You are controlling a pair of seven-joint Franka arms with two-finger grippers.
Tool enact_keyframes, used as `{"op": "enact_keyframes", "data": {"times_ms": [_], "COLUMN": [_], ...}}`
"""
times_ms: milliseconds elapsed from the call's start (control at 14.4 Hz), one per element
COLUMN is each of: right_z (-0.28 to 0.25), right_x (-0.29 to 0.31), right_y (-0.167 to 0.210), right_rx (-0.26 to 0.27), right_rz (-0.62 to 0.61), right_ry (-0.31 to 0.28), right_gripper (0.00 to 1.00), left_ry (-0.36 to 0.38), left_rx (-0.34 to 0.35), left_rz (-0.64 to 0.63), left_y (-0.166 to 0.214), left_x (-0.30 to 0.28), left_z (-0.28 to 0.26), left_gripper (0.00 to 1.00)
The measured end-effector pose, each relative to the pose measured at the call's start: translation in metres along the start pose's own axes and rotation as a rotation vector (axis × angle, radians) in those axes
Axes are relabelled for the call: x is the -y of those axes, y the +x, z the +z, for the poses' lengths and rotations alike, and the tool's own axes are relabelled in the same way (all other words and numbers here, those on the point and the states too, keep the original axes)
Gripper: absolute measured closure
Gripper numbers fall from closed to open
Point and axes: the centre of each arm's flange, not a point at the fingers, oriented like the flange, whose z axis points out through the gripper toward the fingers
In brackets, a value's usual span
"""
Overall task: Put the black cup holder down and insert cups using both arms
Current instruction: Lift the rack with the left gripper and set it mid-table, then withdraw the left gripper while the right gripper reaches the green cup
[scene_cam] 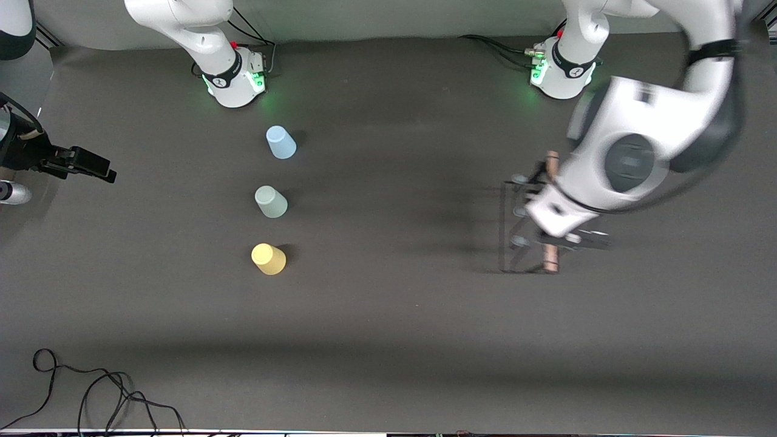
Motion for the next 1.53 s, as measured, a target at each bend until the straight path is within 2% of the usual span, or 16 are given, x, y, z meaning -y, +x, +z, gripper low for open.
{"op": "enact_keyframes", "data": {"times_ms": [139,417,696,904,1252,1391,1530], "right_z": [0.0,0.0,0.0,0.0,0.0,0.0,0.0], "right_x": [0.0,-0.002,-0.002,-0.002,-0.002,-0.002,-0.002], "right_y": [0.0,0.0,0.0,0.0,0.0,0.0,0.0], "right_rx": [0.001,0.001,0.002,0.002,0.002,0.002,0.003], "right_rz": [0.0,0.003,0.004,0.004,0.004,0.004,0.003], "right_ry": [0.0,0.0,0.0,0.0,0.0,0.0,0.0], "right_gripper": [0.0,0.0,0.0,0.0,0.0,0.0,0.0], "left_ry": [-0.026,-0.028,-0.076,-0.074,-0.075,-0.078,-0.085], "left_rx": [-0.028,-0.079,-0.166,-0.167,-0.168,-0.173,-0.181], "left_rz": [-0.025,-0.017,-0.086,-0.098,-0.114,-0.121,-0.124], "left_y": [-0.014,-0.044,-0.061,-0.065,-0.066,-0.064,-0.063], "left_x": [-0.058,-0.168,-0.255,-0.283,-0.286,-0.286,-0.286], "left_z": [0.009,0.04,0.085,0.107,0.107,0.105,0.099], "left_gripper": [0.84,0.84,0.84,0.84,0.84,0.8,0.65]}}
